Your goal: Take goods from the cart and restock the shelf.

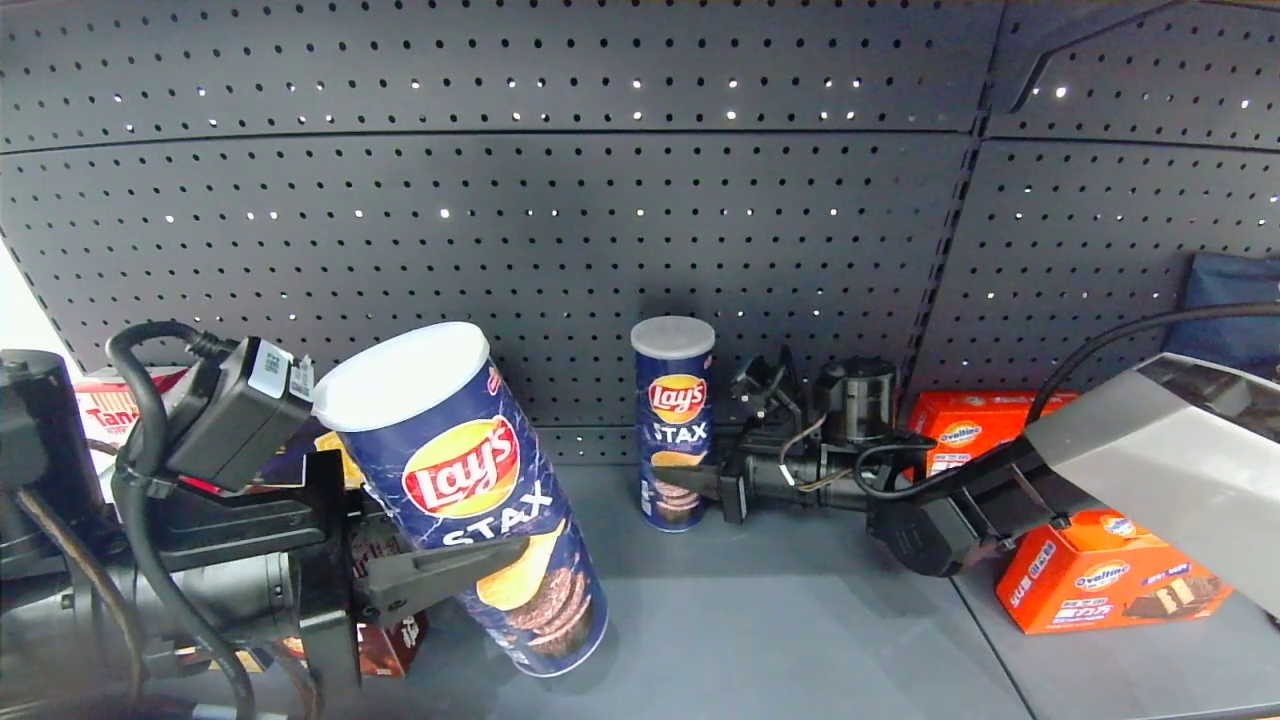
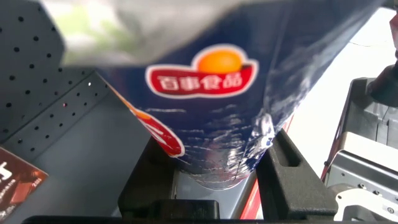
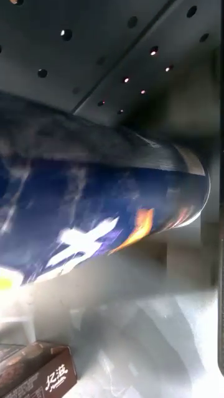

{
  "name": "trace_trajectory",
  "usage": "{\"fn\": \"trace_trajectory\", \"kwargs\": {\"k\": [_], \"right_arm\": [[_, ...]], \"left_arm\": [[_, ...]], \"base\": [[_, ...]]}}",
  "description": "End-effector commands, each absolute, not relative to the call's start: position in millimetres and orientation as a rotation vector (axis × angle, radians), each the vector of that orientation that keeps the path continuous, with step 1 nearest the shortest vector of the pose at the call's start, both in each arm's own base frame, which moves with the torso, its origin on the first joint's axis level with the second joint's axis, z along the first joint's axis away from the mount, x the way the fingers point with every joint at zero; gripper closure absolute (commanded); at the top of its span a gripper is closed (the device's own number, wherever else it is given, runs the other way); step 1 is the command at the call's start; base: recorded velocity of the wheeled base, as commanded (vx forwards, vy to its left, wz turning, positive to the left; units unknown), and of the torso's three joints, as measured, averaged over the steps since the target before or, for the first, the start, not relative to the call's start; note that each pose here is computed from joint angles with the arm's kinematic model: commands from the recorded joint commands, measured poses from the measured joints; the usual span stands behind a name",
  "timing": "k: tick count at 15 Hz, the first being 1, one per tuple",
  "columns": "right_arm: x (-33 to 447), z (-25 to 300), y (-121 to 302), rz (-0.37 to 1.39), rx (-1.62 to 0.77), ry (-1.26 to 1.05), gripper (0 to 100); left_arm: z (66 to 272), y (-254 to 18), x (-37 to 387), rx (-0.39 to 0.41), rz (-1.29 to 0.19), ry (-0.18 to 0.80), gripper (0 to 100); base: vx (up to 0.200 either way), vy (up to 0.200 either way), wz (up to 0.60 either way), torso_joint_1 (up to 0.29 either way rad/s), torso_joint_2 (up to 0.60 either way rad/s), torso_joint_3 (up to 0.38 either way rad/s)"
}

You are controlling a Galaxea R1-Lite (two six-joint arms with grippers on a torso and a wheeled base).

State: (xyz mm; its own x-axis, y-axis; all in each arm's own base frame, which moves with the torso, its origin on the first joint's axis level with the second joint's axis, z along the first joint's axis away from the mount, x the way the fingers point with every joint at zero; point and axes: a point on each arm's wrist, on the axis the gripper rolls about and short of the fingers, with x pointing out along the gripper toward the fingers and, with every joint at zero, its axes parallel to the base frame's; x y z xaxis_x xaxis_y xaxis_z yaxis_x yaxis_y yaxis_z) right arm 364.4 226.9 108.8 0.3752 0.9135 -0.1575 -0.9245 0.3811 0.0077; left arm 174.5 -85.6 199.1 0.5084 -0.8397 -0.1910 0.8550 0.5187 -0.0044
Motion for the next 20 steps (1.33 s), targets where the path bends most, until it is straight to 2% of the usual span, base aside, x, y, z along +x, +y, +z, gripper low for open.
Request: {"fn": "trace_trajectory", "kwargs": {"k": [1,4,7,13,15,18,20], "right_arm": [[363.2,108.9,227.3,1.180,-0.087,0.146,100],[357.5,114.4,226.3,1.184,-0.088,0.141,100],[334.8,134.3,217.8,1.192,-0.087,0.128,100],[271.3,168.0,210.4,1.197,-0.080,0.108,100],[259.3,170.7,207.7,1.197,-0.081,0.111,100],[227.5,158.0,191.1,1.204,-0.086,0.159,100],[222.7,151.4,187.9,1.202,-0.087,0.163,100]], "left_arm": [[198.8,-85.4,174.2,0.095,-1.022,0.177,100],[199.0,-85.4,174.2,0.095,-1.022,0.176,100],[199.4,-85.5,174.3,0.095,-1.022,0.174,100],[201.7,-85.5,174.3,0.095,-1.022,0.165,100],[201.7,-85.5,174.3,0.095,-1.022,0.165,100],[201.7,-85.2,174.4,0.095,-1.020,0.165,100],[202.1,-85.2,174.5,0.095,-1.019,0.164,100]], "base": [[0.000,0.000,0.00,0.000,0.00,0.000],[0.000,0.000,0.00,0.000,0.00,0.000],[0.000,0.000,0.00,0.000,0.00,0.000],[0.000,0.000,0.00,0.000,0.00,0.000],[0.000,0.000,0.00,0.000,0.00,0.000],[0.000,0.000,0.00,0.000,0.00,0.000],[0.000,0.000,0.00,0.000,0.00,0.000]]}}
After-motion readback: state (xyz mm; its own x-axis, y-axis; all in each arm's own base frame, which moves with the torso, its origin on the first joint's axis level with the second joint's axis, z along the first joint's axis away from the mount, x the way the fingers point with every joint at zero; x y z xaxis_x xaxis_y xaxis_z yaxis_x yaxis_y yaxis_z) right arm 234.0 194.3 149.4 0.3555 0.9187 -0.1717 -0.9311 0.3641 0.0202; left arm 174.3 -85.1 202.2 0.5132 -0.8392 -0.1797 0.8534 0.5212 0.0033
